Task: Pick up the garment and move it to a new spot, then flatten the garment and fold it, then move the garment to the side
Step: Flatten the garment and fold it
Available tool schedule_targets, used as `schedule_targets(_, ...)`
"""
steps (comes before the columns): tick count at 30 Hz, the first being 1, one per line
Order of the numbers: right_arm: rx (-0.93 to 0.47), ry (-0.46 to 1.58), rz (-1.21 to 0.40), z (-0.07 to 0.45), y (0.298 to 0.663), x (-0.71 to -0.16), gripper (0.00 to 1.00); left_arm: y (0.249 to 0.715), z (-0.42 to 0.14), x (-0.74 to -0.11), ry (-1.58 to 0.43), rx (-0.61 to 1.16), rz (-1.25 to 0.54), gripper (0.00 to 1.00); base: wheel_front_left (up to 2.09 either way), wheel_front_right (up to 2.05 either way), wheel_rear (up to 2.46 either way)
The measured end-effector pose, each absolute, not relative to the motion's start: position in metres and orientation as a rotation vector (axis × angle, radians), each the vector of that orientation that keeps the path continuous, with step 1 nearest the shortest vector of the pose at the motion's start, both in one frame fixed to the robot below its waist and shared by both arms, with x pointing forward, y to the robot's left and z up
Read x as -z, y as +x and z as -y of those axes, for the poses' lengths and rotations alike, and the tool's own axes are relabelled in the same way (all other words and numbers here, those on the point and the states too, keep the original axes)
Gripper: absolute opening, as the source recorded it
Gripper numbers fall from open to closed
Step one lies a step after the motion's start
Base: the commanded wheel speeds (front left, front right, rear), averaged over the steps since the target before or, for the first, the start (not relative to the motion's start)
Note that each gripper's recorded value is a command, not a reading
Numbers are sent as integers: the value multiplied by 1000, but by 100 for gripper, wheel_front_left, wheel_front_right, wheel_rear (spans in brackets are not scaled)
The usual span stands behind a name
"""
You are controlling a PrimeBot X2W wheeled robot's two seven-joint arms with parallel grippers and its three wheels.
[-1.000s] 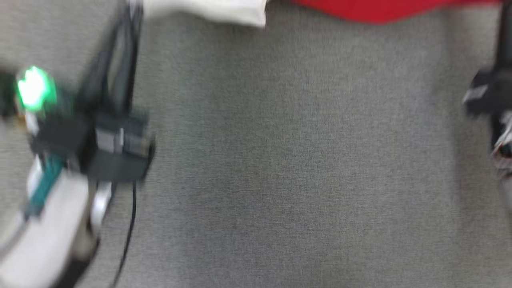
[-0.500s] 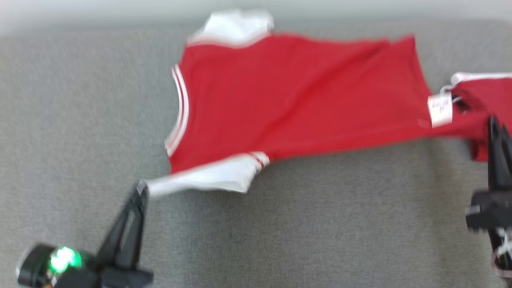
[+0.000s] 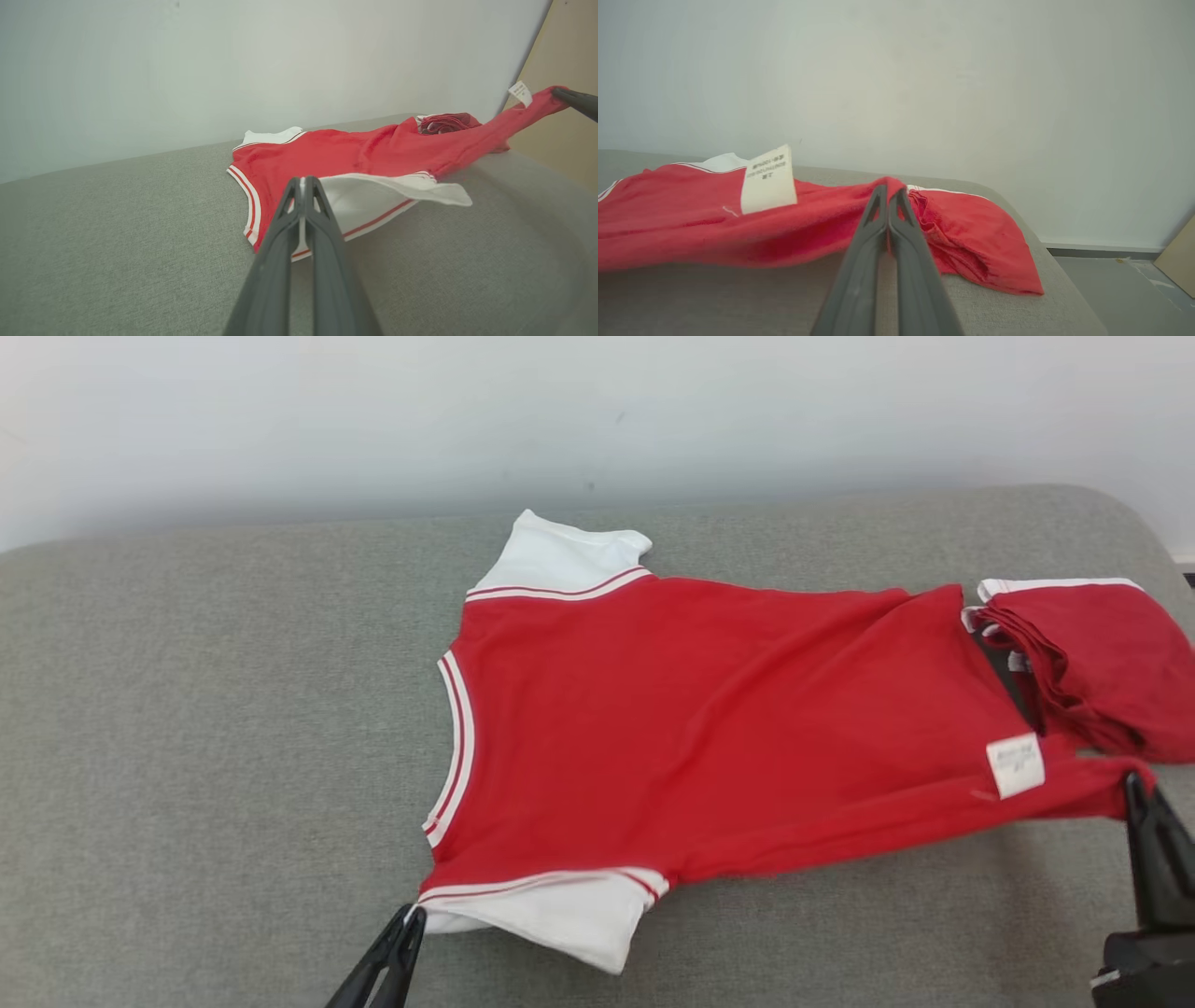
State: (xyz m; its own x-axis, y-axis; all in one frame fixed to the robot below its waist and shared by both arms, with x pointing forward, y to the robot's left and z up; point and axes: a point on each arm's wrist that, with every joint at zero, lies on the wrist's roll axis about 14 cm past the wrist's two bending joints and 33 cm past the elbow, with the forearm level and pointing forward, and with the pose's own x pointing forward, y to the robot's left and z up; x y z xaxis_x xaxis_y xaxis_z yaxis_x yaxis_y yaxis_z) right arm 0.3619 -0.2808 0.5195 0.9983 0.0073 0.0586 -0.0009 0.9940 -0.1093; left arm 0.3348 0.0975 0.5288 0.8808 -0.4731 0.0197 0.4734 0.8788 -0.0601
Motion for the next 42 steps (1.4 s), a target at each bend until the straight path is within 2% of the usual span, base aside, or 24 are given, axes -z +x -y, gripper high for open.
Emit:
schedule_targets(8,34,-78,-71,286,362,-476,0,373,-81,-526,-77,504,5,0,0,0,0)
schedule_targets(16,78,-63,-111,299,398,-462,0,429,-64,-526,-35,558,54,0,0,0,0)
schedule_targets(27,86,-50,-149,297,446,-443,0,506,-64,-490,153,551,48,0,0,0,0)
schedule_targets(29,88,-50,-174,297,448,-433,4,516,-67,-481,190,539,39,0,0,0,0)
schedule_targets(30,89,-47,-187,298,449,-429,16,519,-67,-476,190,535,29,17,0,0,0)
schedule_targets(31,90,-44,-197,297,451,-425,33,522,-68,-471,188,531,15,35,0,0,0)
schedule_targets(32,89,-41,-202,297,452,-423,87,523,-67,-466,184,525,3,77,0,0,0)
schedule_targets(33,90,-39,-204,297,452,-421,100,524,-68,-461,181,518,-8,100,0,0,0)
schedule_targets(38,105,-21,-145,300,451,-438,100,527,-80,-467,145,427,9,100,0,0,0)
schedule_targets(42,138,-10,-126,307,429,-444,100,512,-96,-477,14,323,26,100,0,0,0)
